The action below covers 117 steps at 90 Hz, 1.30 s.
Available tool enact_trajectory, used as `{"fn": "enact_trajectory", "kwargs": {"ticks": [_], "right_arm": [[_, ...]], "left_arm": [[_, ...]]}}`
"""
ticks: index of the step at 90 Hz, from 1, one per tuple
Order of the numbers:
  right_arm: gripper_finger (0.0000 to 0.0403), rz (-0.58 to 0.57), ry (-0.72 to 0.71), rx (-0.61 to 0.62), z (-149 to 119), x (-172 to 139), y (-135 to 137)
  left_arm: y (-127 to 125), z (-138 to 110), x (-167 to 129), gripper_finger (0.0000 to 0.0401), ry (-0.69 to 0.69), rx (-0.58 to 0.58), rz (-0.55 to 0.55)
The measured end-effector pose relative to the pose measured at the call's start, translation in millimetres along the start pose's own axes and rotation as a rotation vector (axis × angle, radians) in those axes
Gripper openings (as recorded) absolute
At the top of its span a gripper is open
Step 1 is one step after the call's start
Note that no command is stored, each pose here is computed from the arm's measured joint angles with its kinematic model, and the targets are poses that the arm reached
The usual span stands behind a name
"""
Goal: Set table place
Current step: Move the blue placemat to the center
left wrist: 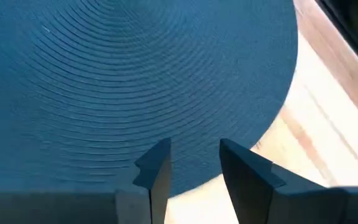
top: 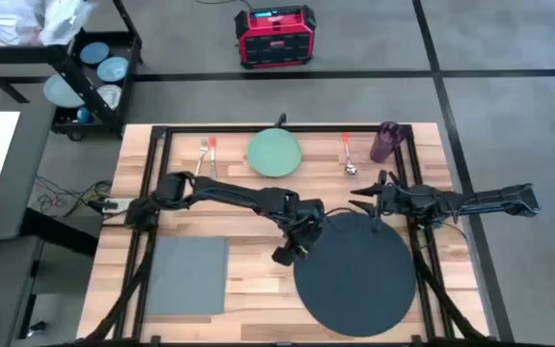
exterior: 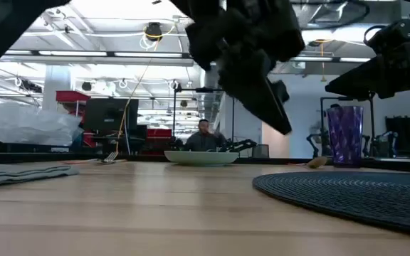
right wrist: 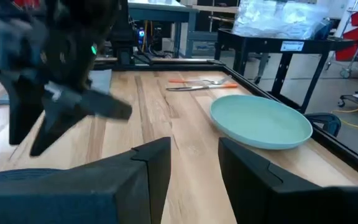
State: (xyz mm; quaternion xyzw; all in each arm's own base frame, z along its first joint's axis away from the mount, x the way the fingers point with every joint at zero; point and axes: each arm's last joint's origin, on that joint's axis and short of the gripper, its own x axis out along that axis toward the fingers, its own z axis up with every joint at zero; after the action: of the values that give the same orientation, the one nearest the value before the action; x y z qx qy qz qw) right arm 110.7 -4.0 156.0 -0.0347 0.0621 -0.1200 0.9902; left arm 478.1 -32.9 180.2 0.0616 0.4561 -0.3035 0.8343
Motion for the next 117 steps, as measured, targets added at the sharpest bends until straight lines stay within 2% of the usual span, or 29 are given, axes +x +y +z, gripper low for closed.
{"fn": "enact_trajectory", "kwargs": {"ticks": [19, 28, 35, 43, 48, 62, 77, 96, 117], "right_arm": [[0.0122, 0.0, -0.001, -0.003, 0.2, 0.0, 0.0], [0.0122, 0.0, -0.001, -0.003, 0.1, 0.0, 0.0], [0.0122, 0.0, -0.003, -0.003, 0.3, 0.0, 0.0], [0.0122, 0.001, -0.006, -0.002, 0.6, -0.1, 0.0], [0.0122, 0.005, -0.009, -0.002, 0.9, -0.1, 0.2], [0.0122, 0.019, -0.054, 0.004, 5.3, -0.3, 0.4], [0.0122, 0.005, -0.109, 0.028, 10.7, -0.6, -0.8], [0.0122, -0.018, -0.104, 0.071, 10.3, 0.0, -3.5], [0.0122, -0.016, -0.104, 0.071, 10.3, 0.1, -3.7]], "left_arm": [[12.7, -9.2, 26.6, 0.0121, -0.025, -0.01, -0.025], [13.8, -12.1, 35.1, 0.0111, -0.046, -0.052, -0.09], [14.8, -13.3, 38.5, 0.0089, -0.049, -0.079, -0.099], [16.6, -15.5, 37.9, 0.0038, -0.036, -0.101, -0.097], [18.9, -17.4, 36.9, 0.0013, -0.022, -0.108, -0.076], [25.9, -21.2, 33.3, 0.0001, 0.059, -0.125, 0.111], [27.3, -24.8, 33.1, 0.0, 0.078, -0.154, 0.127], [30.5, -51.9, 20.0, 0.0, 0.289, -0.302, 0.063], [33.0, -72.6, 7.8, 0.0, 0.474, -0.414, 0.072]]}}
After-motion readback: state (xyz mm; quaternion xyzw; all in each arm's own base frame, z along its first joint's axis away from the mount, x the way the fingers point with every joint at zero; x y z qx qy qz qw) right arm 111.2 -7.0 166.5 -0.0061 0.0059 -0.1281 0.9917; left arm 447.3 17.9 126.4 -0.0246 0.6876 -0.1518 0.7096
